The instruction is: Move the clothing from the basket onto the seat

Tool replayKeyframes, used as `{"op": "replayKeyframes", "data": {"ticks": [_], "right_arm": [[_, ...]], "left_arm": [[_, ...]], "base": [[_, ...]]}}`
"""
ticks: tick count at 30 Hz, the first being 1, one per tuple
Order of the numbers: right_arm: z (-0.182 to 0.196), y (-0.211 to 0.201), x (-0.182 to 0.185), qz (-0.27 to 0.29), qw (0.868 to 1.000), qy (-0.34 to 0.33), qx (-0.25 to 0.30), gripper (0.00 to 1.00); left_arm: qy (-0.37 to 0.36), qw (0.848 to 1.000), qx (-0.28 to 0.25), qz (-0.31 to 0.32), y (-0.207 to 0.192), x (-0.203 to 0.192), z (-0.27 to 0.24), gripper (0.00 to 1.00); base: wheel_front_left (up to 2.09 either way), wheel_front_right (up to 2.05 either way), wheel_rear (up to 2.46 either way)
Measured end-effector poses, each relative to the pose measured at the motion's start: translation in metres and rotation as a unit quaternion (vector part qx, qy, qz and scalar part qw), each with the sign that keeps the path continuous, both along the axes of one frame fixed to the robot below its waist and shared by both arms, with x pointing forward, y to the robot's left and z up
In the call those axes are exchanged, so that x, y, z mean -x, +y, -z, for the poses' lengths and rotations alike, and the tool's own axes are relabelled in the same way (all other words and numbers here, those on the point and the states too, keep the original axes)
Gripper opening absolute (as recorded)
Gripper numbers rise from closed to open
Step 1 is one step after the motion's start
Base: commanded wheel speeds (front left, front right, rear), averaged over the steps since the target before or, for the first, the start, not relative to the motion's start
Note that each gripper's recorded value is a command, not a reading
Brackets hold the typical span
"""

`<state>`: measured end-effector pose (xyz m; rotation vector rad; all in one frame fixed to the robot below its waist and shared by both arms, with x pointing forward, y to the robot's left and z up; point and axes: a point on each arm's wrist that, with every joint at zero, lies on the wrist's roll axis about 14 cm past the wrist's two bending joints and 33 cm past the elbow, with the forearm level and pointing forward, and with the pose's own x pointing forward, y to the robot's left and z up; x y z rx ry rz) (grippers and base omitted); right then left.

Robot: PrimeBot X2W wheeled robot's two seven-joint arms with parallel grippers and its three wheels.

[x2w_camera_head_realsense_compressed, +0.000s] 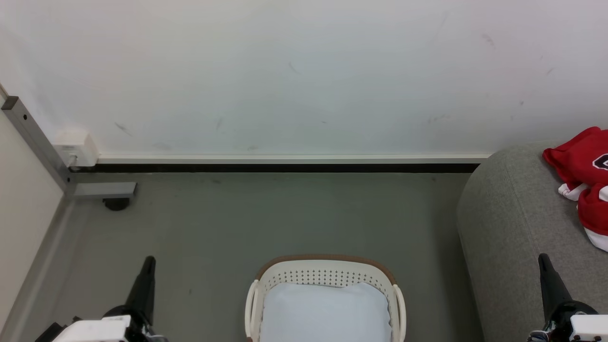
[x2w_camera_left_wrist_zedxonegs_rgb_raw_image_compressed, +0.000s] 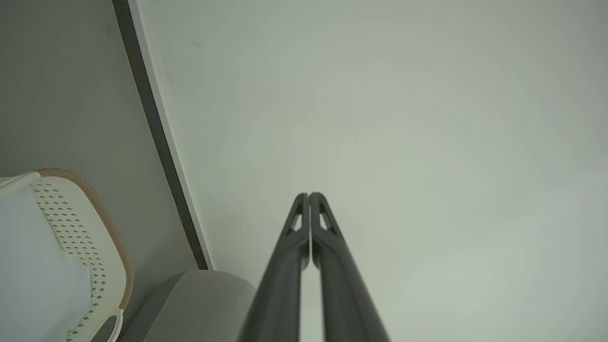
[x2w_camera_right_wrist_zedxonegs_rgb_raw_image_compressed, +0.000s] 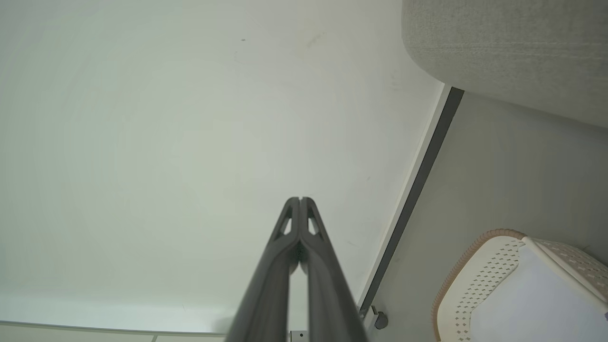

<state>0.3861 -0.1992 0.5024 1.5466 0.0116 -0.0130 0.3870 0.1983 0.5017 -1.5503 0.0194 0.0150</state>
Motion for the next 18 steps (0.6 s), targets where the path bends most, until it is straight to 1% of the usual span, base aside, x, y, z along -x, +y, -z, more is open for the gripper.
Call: {"op": "replayKeyframes", "data": {"ticks": [5,18], "right_arm": [[-0.0009,0.0003,-0.0012,-0.001,1.0,-0.002,-0.015,0.0],[-0.0012,0.0002,-0.0012,-0.001,1.0,-0.003,-0.015,0.0]], "left_arm": [[-0.006,1.0,0.009,-0.001,0.0013,-0.0008,-0.0025,0.0],[-0.006,1.0,0.009,-0.001,0.0013,-0.0009,-0.0026,0.0]], "base": [[0.0,0.0,0.0],[0.0,0.0,0.0]]}}
